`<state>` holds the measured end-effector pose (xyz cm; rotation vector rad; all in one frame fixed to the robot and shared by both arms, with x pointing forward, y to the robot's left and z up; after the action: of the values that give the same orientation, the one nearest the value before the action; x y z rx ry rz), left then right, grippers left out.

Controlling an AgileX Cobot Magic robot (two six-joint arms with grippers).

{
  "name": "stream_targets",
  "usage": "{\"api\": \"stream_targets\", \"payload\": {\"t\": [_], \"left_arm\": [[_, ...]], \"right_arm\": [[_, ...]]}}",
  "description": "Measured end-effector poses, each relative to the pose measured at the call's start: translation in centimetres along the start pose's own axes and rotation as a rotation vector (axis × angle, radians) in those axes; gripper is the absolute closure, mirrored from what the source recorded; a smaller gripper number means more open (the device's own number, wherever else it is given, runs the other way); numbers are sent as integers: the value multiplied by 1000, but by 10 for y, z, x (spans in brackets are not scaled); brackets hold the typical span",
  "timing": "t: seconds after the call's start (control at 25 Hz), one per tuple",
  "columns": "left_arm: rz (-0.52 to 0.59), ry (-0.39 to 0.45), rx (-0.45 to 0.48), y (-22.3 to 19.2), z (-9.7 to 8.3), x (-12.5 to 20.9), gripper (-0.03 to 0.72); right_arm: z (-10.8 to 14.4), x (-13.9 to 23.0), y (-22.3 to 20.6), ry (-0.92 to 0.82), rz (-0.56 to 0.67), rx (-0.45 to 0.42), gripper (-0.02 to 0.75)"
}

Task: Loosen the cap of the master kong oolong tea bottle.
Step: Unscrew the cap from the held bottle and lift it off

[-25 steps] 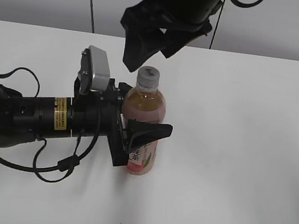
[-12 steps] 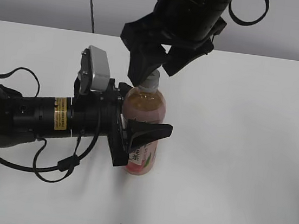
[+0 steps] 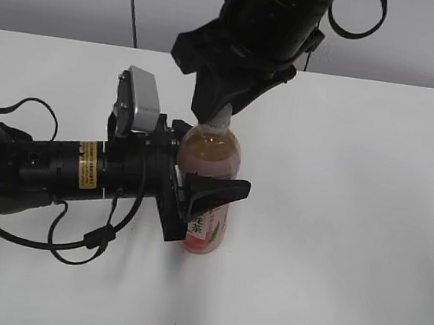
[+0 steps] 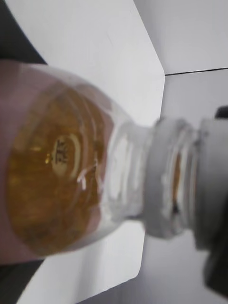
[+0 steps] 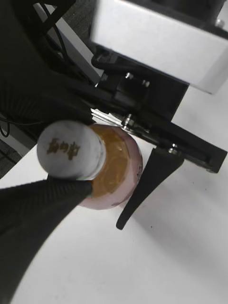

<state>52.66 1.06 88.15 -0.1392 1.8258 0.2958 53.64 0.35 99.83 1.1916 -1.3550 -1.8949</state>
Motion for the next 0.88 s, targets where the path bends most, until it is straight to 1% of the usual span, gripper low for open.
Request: {"api": "stream_targets", "payload": {"t": [0.04, 0.08, 0.24, 0.48, 0.64, 0.88], "left_arm": [[0, 0, 0, 0, 0, 0, 238], [0, 0, 0, 0, 0, 0, 238], [0, 0, 0, 0, 0, 0, 238], [0, 0, 0, 0, 0, 0, 238], [1, -1, 2, 0, 0, 0, 238], [1, -2, 2, 0, 0, 0, 238]], "right_arm": [[0, 0, 0, 10, 0, 0, 458], [0, 0, 0, 18, -1, -2, 462], [0, 0, 0, 74, -2, -2, 461], [0, 0, 0, 207, -2, -2, 463], [1, 0, 0, 336, -3, -3, 463], [1, 0, 0, 594, -4, -3, 463]]}}
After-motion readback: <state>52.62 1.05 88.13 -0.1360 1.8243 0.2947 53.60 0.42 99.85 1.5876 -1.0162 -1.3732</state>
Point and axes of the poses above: a point on each arm's last joint axis where the gripper is mounted, y pointing back along that axis away from the gripper, z along the wrist's bending axis when the last joint is at zero, x = y × z, the point moved 9 cm from there along -y, pointing out along that axis toward the gripper, and after that the axes turned 13 degrees about y, right-handed, at the moved point
